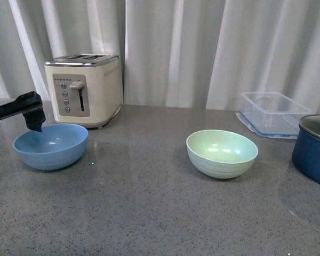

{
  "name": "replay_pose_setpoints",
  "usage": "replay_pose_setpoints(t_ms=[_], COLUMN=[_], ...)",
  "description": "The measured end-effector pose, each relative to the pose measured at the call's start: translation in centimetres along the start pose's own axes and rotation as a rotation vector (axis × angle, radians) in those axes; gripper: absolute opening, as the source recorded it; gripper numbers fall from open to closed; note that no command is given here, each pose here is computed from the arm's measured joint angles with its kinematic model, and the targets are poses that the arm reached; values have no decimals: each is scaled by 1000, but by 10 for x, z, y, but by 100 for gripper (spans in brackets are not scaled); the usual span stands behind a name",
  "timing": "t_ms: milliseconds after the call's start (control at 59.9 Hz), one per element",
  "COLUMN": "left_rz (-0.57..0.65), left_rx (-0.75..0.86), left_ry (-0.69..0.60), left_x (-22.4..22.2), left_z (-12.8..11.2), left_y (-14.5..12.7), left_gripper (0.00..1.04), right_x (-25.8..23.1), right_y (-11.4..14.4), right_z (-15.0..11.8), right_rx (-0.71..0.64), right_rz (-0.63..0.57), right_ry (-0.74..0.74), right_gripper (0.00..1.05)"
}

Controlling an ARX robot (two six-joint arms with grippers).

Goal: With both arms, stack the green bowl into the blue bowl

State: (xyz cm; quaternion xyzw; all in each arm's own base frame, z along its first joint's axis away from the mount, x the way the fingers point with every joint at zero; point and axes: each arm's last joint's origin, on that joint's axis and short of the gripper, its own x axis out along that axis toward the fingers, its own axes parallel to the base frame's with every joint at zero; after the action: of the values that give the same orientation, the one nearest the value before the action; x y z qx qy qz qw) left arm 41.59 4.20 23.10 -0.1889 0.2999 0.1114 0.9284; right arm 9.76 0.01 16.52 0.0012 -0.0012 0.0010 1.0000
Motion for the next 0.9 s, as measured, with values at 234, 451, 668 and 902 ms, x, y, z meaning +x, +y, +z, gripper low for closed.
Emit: replay_pose_setpoints(t_ms=[234, 451, 668, 902], left_rz=[-4, -4, -6, -30], left_rx=[8, 12, 11, -1], left_ry=[70, 83, 86, 104], left_x=[21, 28, 29, 27], left_z=[-5, -7, -7, -7], left_y=[-7, -10, -10, -10], left_gripper=[96, 60, 24, 5], right_x=[0, 0, 0, 0], right_y=[0, 0, 0, 0], right_z=[0, 0, 0, 0], right_rx=[0, 0, 0, 0], right_rz=[0, 0, 0, 0], right_ry=[0, 0, 0, 0], right_gripper=[95, 95, 95, 95])
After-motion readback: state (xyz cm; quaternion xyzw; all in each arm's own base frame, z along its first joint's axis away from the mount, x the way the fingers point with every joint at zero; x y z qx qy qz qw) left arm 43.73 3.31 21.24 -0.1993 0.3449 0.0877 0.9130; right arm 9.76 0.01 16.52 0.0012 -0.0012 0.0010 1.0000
